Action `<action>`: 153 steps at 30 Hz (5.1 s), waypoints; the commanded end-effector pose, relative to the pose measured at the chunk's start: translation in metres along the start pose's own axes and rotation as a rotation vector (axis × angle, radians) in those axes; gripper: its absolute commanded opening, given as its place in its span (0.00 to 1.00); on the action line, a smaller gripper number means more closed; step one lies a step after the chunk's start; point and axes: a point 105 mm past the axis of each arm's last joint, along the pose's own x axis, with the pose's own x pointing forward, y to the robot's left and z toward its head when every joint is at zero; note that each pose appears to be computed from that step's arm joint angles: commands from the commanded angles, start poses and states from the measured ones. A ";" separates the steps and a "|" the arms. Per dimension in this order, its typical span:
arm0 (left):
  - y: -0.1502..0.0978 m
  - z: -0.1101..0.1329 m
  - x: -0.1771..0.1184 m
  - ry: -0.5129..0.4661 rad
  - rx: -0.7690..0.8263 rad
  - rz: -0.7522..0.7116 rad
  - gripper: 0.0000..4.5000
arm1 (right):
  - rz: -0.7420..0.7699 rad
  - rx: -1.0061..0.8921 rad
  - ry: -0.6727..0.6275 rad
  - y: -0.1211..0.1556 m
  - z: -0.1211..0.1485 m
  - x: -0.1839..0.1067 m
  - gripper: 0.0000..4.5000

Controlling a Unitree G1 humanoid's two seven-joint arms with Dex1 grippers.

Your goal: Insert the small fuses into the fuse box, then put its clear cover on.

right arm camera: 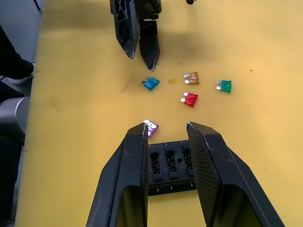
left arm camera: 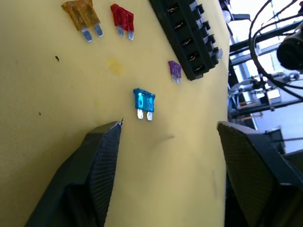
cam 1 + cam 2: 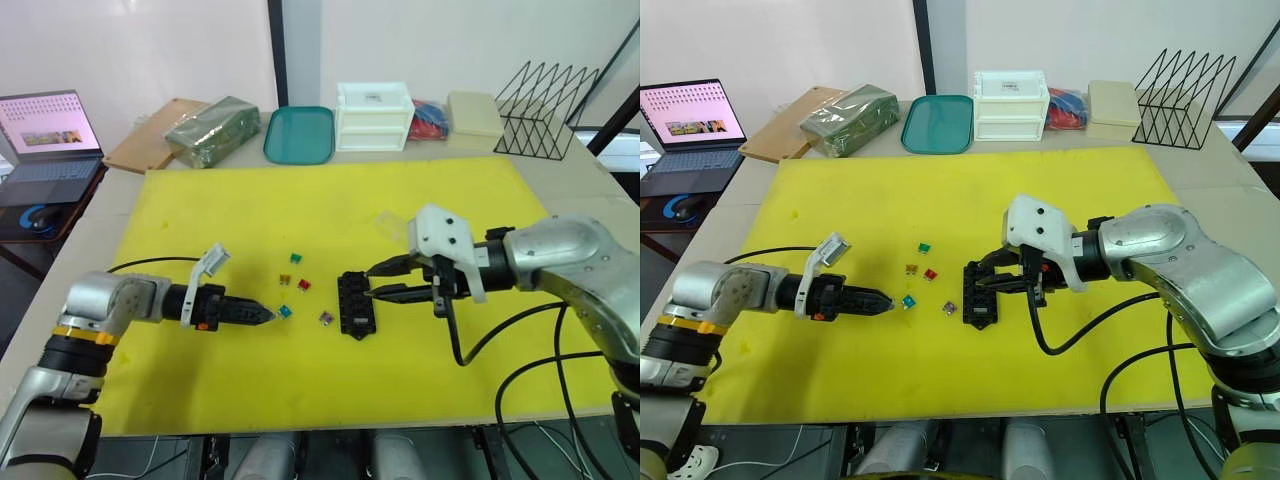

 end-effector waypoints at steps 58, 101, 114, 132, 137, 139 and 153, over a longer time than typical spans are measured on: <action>-0.054 0.037 0.030 -0.162 0.526 -0.189 0.01 | 0.018 0.189 -0.061 -0.008 0.011 0.000 0.32; -0.107 0.058 0.049 -0.227 0.867 -0.263 0.01 | 0.090 0.323 -0.135 -0.003 0.040 -0.002 0.32; -0.108 0.060 0.048 -0.237 0.869 -0.263 0.01 | 0.084 0.321 -0.099 -0.001 0.031 0.001 0.32; -0.107 0.057 0.049 -0.230 0.863 -0.258 0.01 | 0.094 0.309 -0.101 0.001 0.032 0.003 0.32; -0.107 0.057 0.049 -0.231 0.863 -0.258 0.01 | 0.096 0.311 -0.098 0.002 0.031 0.004 0.32; -0.108 0.057 0.050 -0.231 0.863 -0.259 0.00 | 0.095 0.312 -0.096 0.002 0.030 0.005 0.16; -0.094 0.058 0.055 -0.168 0.831 -0.176 0.00 | 0.087 0.290 -0.080 0.002 0.031 0.005 0.00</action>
